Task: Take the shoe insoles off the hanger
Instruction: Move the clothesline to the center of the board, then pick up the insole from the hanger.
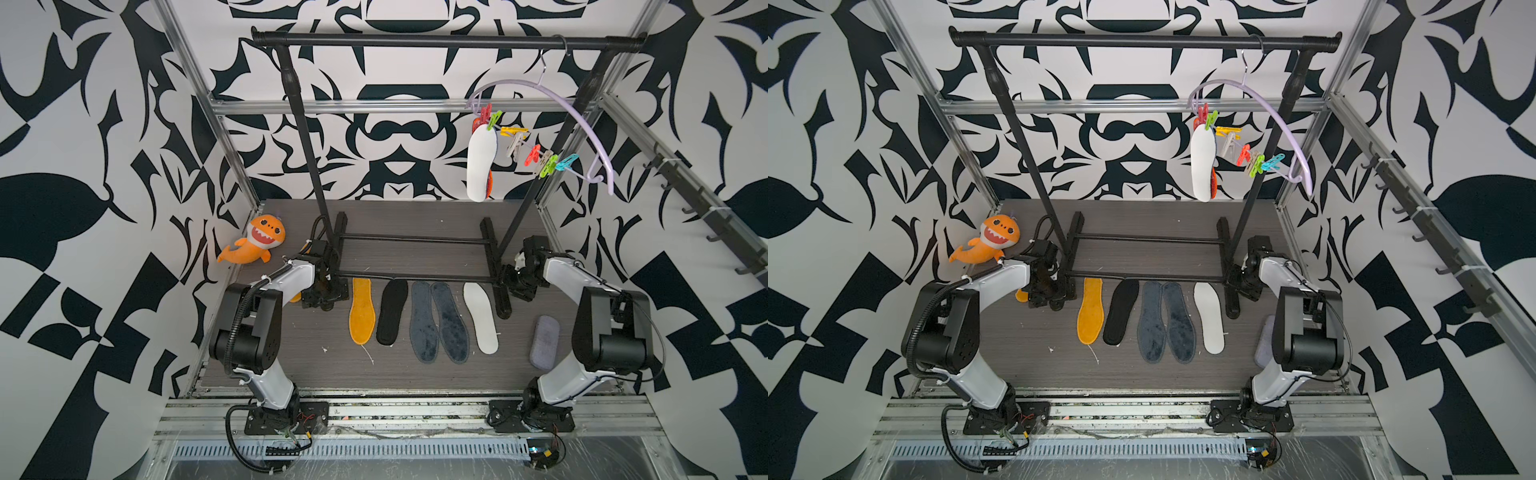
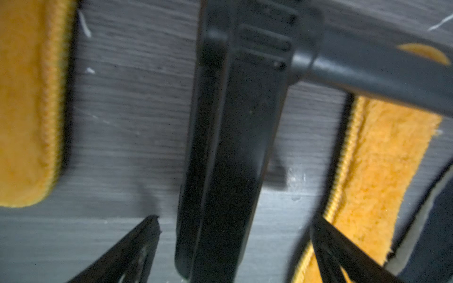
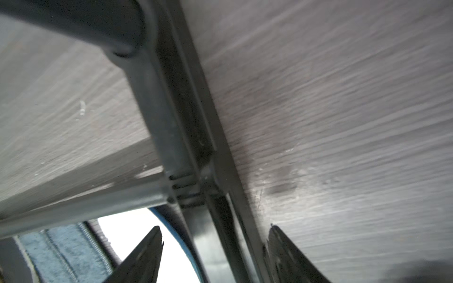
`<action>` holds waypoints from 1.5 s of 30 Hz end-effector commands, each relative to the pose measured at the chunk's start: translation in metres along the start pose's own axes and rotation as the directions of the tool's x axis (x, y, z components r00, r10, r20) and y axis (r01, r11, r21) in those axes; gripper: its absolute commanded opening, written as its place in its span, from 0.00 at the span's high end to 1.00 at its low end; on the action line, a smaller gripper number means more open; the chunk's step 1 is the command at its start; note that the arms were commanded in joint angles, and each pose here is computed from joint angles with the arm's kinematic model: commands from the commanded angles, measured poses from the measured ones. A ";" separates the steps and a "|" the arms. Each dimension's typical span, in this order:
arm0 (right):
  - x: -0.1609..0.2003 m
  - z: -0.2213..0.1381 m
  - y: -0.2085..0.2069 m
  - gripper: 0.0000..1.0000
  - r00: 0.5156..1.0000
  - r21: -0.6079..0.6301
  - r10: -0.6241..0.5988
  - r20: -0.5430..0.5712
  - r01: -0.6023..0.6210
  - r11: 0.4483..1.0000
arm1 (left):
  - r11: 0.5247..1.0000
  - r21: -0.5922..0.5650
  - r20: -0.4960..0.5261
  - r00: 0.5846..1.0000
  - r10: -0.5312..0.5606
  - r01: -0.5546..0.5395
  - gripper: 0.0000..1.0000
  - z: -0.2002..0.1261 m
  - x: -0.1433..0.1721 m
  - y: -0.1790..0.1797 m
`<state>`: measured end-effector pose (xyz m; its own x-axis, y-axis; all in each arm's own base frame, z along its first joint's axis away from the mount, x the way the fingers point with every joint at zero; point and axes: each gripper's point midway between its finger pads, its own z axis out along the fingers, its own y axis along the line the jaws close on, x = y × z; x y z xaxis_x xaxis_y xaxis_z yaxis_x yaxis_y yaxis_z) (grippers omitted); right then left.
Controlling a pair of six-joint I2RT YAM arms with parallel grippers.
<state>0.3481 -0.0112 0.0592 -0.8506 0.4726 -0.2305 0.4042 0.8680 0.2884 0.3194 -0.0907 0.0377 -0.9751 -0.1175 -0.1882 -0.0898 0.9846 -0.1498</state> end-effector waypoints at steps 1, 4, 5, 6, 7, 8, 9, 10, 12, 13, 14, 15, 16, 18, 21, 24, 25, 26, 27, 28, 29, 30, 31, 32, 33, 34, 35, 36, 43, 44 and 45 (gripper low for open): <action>-0.016 -0.027 0.007 0.24 0.996 -0.040 0.034 0.082 -0.030 0.999 | 1.000 -0.002 0.038 0.999 -0.013 0.013 0.00 -0.019 0.003 0.001; -0.019 -0.044 0.006 0.21 0.991 -0.058 0.046 0.124 -0.040 0.998 | 1.000 0.008 0.095 0.995 -0.016 0.016 0.00 -0.036 -0.003 0.000; -0.020 -0.051 0.006 0.21 0.989 -0.062 0.049 0.140 -0.041 0.997 | 1.000 0.013 0.115 0.993 -0.017 0.016 0.01 -0.042 -0.005 0.000; -0.020 -0.057 0.006 0.20 0.987 -0.067 0.053 0.153 -0.043 0.997 | 1.000 0.018 0.137 0.990 -0.016 0.014 0.01 -0.049 -0.007 -0.001; -0.021 -0.062 0.005 0.19 0.984 -0.072 0.060 0.165 -0.049 0.996 | 1.000 0.022 0.154 0.988 -0.016 0.013 0.00 -0.056 -0.008 -0.002; -0.021 -0.069 0.006 0.19 0.982 -0.079 0.064 0.180 -0.050 0.996 | 0.999 0.031 0.176 0.984 -0.017 0.012 0.00 -0.063 -0.009 -0.003; -0.022 -0.076 0.006 0.18 0.978 -0.084 0.067 0.196 -0.052 0.995 | 0.999 0.039 0.200 0.980 -0.018 0.010 0.01 -0.071 -0.010 -0.004; -0.022 -0.082 0.007 0.17 0.975 -0.091 0.070 0.209 -0.051 0.995 | 0.999 0.047 0.220 0.975 -0.022 0.012 0.01 -0.078 -0.011 -0.005; -0.022 -0.096 0.009 0.16 0.968 -0.107 0.076 0.240 -0.051 0.993 | 0.997 0.077 0.292 0.956 -0.022 0.000 0.01 -0.098 -0.016 -0.008; -0.022 -0.103 0.010 0.15 0.963 -0.115 0.080 0.256 -0.052 0.992 | 0.996 0.092 0.332 0.943 -0.020 -0.012 0.01 -0.109 -0.018 -0.010; -0.022 -0.111 0.011 0.13 0.957 -0.122 0.083 0.276 -0.051 0.991 | 0.994 0.106 0.388 0.922 -0.014 -0.030 0.00 -0.125 -0.021 -0.012; -0.021 -0.121 0.011 0.08 0.949 -0.132 0.090 0.303 -0.052 0.990 | 0.992 0.120 0.447 0.894 -0.009 -0.050 0.01 -0.142 -0.023 -0.014; -0.021 -0.128 0.011 0.06 0.942 -0.138 0.095 0.321 -0.052 0.989 | 0.989 0.127 0.487 0.873 0.000 -0.071 0.01 -0.151 -0.026 -0.016; -0.020 -0.146 0.013 0.03 0.925 -0.157 0.102 0.365 -0.047 0.986 | 0.977 0.169 0.594 0.804 0.006 -0.133 0.01 -0.183 -0.029 -0.024; -0.018 -0.169 0.016 0.01 0.906 -0.178 0.115 0.407 -0.045 0.983 | 0.945 0.230 0.720 0.694 -0.006 -0.231 0.01 -0.224 -0.029 -0.038; -0.014 -0.197 0.017 0.03 0.870 -0.201 0.142 0.473 -0.051 0.978 | 0.917 0.265 0.813 0.581 -0.045 -0.300 0.01 -0.258 -0.027 -0.046; -0.013 -0.207 0.018 0.03 0.850 -0.214 0.151 0.505 -0.046 0.976 | 0.911 0.276 0.833 0.549 -0.067 -0.308 0.01 -0.267 -0.027 -0.046; -0.011 -0.217 0.019 0.04 0.830 -0.227 0.163 0.533 -0.044 0.973 | 0.902 0.297 0.851 0.516 -0.100 -0.313 0.01 -0.276 -0.027 -0.047; -0.010 -0.227 0.019 0.04 0.810 -0.240 0.171 0.561 -0.039 0.970 | 0.894 0.313 0.865 0.484 -0.129 -0.320 0.01 -0.285 -0.028 -0.048; -0.009 -0.236 0.021 0.05 0.795 -0.251 0.176 0.581 -0.030 0.968 | 0.882 0.322 0.878 0.457 -0.142 -0.344 0.01 -0.294 -0.029 -0.052; -0.008 -0.245 0.023 0.05 0.780 -0.264 0.181 0.600 -0.021 0.964 | 0.865 0.335 0.888 0.432 -0.158 -0.373 0.01 -0.302 -0.029 -0.057; -0.007 -0.253 0.025 0.05 0.770 -0.274 0.183 0.611 -0.011 0.962 | 0.849 0.349 0.895 0.411 -0.175 -0.397 0.01 -0.310 -0.031 -0.061; -0.006 -0.258 0.028 0.05 0.766 -0.283 0.185 0.616 -0.004 0.959 | 0.834 0.353 0.900 0.396 -0.180 -0.424 0.01 -0.317 -0.032 -0.066; -0.006 -0.265 0.029 0.05 0.758 -0.288 0.189 0.624 -0.001 0.958 | 0.808 0.347 0.911 0.375 -0.170 -0.475 0.01 -0.326 -0.031 -0.075; -0.006 -0.271 0.029 0.05 0.752 -0.288 0.193 0.631 -0.004 0.958 | 0.782 0.353 0.915 0.363 -0.175 -0.514 0.01 -0.333 -0.031 -0.082; -0.005 -0.276 0.028 0.06 0.742 -0.288 0.199 0.640 -0.009 0.958 | 0.766 0.366 0.914 0.361 -0.186 -0.529 0.01 -0.338 -0.035 -0.088; -0.005 -0.281 0.029 0.06 0.733 -0.294 0.206 0.648 -0.010 0.956 | 0.752 0.367 0.915 0.359 -0.185 -0.547 0.01 -0.341 -0.037 -0.093; -0.005 -0.286 0.031 0.06 0.727 -0.310 0.215 0.653 -0.003 0.951 | 0.734 0.354 0.922 0.348 -0.170 -0.579 0.01 -0.345 -0.038 -0.103; -0.009 -0.301 0.074 0.18 0.763 -0.462 0.201 0.615 0.141 0.875 | 0.650 0.076 0.995 0.100 0.000 -0.757 0.01 -0.349 -0.017 -0.189; -0.010 -0.300 0.078 0.20 0.771 -0.477 0.201 0.605 0.149 0.866 | 0.640 0.059 0.997 0.083 0.008 -0.766 0.01 -0.346 -0.016 -0.199; -0.011 -0.299 0.082 0.21 0.778 -0.492 0.201 0.595 0.155 0.856 | 0.631 0.051 0.997 0.076 0.012 -0.774 0.01 -0.343 -0.017 -0.211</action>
<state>0.2815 -0.0062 0.3308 -0.3954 0.6384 -0.6604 0.1823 0.7593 0.6247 0.2824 -0.2375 0.3732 -0.0694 -0.1364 -0.9882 0.7172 0.6817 -0.1445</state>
